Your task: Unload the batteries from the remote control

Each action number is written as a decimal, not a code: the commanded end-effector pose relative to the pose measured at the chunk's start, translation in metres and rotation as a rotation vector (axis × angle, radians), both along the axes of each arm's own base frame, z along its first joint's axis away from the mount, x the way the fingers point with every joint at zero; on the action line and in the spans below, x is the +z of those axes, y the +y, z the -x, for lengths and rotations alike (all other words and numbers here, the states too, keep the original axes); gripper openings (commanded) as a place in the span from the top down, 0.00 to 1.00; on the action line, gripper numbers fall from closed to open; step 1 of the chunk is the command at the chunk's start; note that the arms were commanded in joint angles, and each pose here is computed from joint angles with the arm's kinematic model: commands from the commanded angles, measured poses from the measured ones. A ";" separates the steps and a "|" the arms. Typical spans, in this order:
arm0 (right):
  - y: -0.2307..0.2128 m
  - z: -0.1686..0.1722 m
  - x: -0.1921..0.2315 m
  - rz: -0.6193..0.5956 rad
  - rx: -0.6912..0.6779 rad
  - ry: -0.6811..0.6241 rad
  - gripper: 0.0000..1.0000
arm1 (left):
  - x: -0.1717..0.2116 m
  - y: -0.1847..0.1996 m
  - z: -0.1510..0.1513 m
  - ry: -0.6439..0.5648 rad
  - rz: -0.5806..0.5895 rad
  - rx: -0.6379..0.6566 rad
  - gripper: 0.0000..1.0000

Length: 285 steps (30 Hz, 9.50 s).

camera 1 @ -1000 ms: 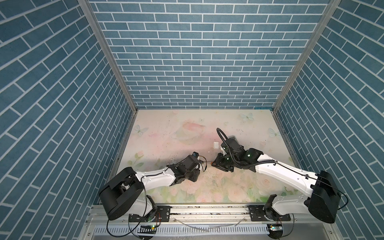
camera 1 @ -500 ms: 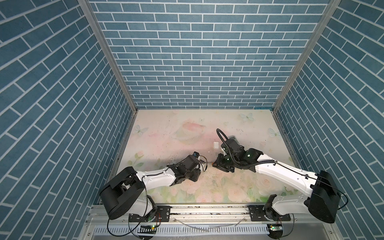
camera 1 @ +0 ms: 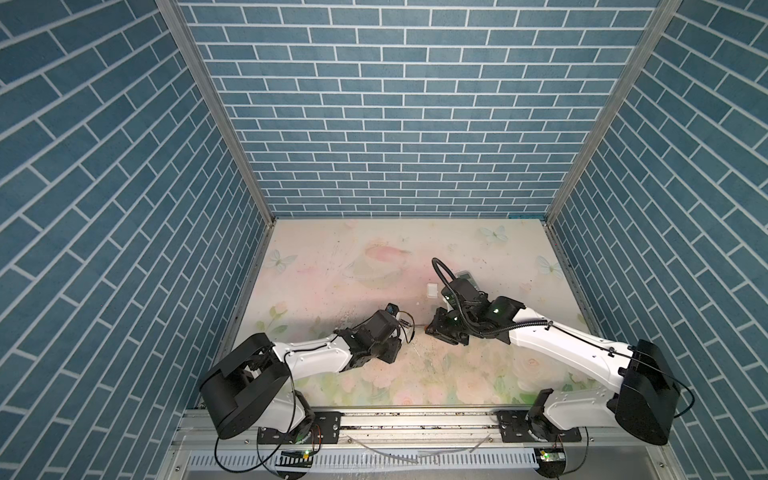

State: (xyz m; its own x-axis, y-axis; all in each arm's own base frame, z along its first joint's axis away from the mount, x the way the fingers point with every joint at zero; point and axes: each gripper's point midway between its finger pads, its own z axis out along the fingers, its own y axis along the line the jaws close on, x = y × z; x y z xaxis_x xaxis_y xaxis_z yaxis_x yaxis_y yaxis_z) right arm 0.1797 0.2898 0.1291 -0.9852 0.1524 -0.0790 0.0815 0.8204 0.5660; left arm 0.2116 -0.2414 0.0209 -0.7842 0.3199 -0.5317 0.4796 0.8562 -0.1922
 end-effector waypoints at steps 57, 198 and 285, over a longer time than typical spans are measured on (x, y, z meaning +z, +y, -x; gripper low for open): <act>-0.009 -0.006 -0.008 0.029 0.020 -0.023 1.00 | -0.049 0.017 0.052 0.200 -0.168 -0.090 0.83; -0.011 -0.014 0.010 0.062 0.063 -0.091 1.00 | -0.060 0.013 0.054 0.228 -0.188 -0.094 0.90; -0.006 -0.023 0.021 -0.022 0.037 -0.107 1.00 | -0.063 0.012 0.056 0.242 -0.188 -0.099 0.92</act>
State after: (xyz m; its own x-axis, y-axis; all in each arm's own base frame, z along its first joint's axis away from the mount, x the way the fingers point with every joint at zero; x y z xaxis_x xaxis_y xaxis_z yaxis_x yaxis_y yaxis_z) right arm 0.1908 0.2740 0.1285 -0.9839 0.1186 -0.1335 0.0246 0.8303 0.5568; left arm 0.2173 -0.2541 0.0138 -0.7713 0.3546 -0.5285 0.4804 0.8691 -0.1180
